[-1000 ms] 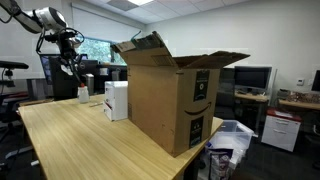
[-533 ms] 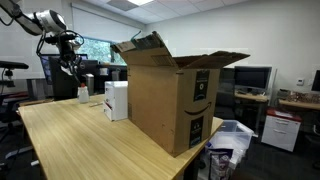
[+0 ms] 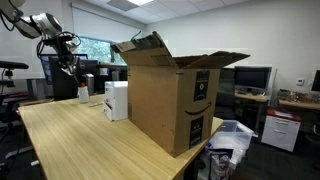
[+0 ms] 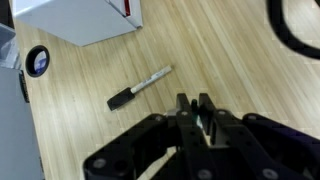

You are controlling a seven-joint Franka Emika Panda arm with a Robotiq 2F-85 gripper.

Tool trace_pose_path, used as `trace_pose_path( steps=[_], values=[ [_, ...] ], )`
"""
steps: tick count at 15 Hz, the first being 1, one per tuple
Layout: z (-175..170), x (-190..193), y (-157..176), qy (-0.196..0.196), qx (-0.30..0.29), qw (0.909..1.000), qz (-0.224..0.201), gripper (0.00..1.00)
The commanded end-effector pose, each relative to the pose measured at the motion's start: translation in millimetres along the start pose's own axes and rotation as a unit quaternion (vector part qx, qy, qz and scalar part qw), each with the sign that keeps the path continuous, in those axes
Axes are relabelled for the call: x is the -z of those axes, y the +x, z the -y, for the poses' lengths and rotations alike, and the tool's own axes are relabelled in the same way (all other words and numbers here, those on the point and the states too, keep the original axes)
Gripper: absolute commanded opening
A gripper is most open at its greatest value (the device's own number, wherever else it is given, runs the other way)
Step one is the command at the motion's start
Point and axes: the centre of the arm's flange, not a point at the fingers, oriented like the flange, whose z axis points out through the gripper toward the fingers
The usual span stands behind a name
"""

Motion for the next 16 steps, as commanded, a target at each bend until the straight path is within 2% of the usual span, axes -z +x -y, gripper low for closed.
trace_pose_path(
  steps=[1, 9, 13, 16],
  values=[
    [-11.9, 6.0, -8.5, -0.022, -0.010, 0.9997, 0.008, 0.06],
    [-28.5, 11.7, -26.1, -0.032, -0.037, 0.9987, 0.013, 0.06],
    [-42.4, 14.1, -53.3, -0.024, -0.082, 0.9963, 0.007, 0.06],
    [-52.7, 12.5, -73.0, -0.003, -0.101, 0.9949, -0.002, 0.06]
  ],
)
